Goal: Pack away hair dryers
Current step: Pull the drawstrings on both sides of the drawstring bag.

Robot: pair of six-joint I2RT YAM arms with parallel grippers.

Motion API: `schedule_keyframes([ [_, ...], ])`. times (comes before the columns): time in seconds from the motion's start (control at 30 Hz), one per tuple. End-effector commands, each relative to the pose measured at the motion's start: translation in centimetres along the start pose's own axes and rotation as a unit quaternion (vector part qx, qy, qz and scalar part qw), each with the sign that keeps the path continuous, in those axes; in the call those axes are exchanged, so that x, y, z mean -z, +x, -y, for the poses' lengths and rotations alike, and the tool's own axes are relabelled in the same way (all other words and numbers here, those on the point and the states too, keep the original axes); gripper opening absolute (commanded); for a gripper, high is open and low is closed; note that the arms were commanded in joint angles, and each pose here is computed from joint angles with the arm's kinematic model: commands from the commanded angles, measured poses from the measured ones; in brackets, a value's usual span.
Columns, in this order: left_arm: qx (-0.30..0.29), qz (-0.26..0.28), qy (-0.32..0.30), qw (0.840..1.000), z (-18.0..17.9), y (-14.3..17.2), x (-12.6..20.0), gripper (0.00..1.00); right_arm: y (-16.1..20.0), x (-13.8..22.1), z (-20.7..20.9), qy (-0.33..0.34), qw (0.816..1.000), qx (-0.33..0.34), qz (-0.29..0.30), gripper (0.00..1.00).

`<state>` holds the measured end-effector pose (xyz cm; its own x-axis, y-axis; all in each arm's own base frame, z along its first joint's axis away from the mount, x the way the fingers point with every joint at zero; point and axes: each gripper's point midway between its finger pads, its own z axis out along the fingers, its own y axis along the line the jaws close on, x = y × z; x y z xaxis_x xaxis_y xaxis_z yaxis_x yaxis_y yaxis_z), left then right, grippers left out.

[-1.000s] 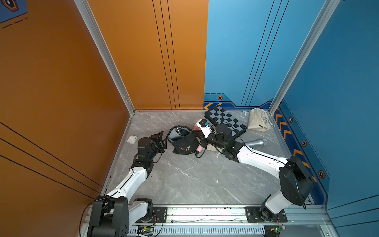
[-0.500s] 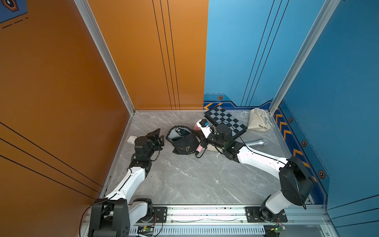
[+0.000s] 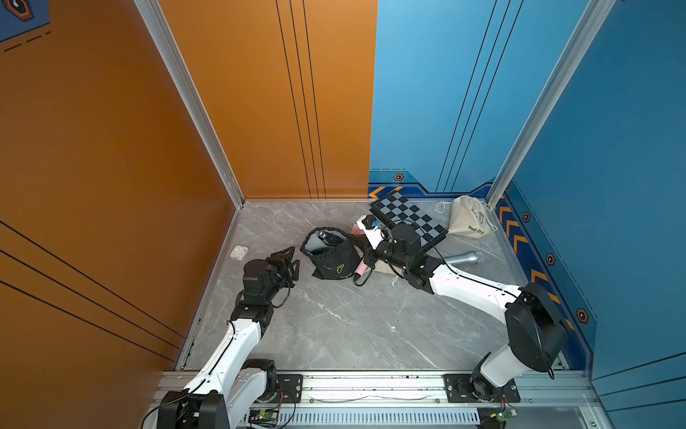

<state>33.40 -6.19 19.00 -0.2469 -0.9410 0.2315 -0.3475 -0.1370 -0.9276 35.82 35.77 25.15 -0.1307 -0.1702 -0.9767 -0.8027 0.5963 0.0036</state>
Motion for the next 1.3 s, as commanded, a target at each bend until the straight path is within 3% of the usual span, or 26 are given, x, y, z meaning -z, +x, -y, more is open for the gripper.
schedule_keyframes([
  [0.0,-0.12,-0.025,-0.036,0.992,0.2,1.2,0.3,0.52,-1.8,0.6,0.4,0.011,1.0,-0.006,0.028,0.0],
  [0.17,-0.225,-0.022,-0.07,0.971,-0.1,0.8,0.6,0.4,-2.0,0.7,0.4,0.009,0.999,-0.008,0.03,0.0],
  [0.43,-0.323,-0.055,-0.085,0.941,0.2,1.4,-0.1,0.38,-2.0,1.1,2.0,0.023,0.999,-0.011,0.032,0.0],
  [0.83,-0.385,-0.083,-0.076,0.916,0.4,2.8,-1.7,0.38,-2.0,1.1,1.9,0.02,0.999,-0.014,0.032,0.0],
  [1.27,-0.413,-0.063,-0.073,0.906,1.3,1.6,-4.3,0.4,-2.4,1.3,1.1,0.011,0.999,-0.011,0.037,0.0],
])
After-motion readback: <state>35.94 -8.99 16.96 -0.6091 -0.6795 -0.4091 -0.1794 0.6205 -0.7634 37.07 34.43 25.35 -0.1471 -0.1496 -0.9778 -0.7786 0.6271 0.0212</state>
